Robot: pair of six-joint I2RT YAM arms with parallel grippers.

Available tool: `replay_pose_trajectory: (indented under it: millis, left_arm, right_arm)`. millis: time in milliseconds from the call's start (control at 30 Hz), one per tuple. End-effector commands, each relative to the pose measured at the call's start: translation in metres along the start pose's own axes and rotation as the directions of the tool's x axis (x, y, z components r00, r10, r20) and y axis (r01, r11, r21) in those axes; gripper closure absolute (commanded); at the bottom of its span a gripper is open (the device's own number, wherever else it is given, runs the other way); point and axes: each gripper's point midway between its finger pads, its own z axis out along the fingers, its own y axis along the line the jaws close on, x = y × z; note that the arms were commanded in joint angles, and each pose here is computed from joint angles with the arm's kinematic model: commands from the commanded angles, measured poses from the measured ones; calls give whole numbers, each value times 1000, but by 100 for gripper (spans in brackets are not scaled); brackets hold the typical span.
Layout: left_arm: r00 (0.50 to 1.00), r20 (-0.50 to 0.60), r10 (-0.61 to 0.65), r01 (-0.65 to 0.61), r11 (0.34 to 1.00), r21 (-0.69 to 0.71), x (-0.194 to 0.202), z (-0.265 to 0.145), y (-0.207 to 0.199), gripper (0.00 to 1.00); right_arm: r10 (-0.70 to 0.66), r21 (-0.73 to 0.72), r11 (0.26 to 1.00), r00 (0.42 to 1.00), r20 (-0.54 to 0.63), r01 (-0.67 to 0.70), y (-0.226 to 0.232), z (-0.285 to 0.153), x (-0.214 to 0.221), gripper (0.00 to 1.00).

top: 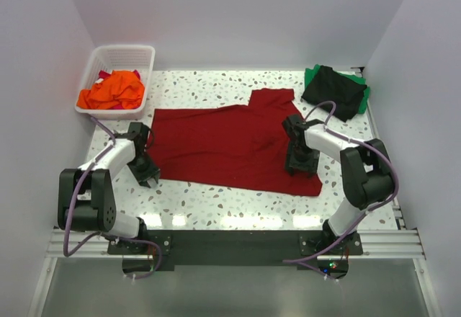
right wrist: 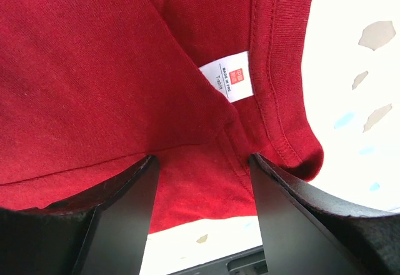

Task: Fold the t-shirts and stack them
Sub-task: Fold the tshirt

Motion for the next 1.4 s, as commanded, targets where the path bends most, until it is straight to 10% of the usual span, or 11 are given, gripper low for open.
replay_pose_trajectory:
  millis: [0,633,1367]
  left_arm:
    - [999,-30,-46,46,999,14,16,-9,6,64]
    - [951,310,-20,-47,977,206,-60,-94,-35,64]
    - [988,136,72,-49,985,-165,-25,9,5,65]
  right_arm:
    - [-60,170,982,988,-141,84,-44,16,40,36]
    - [-4,77,997,998,57,0,-36,-40,-7,37]
    - [-24,28,999,1000,-6,24,-19,-19,1,39]
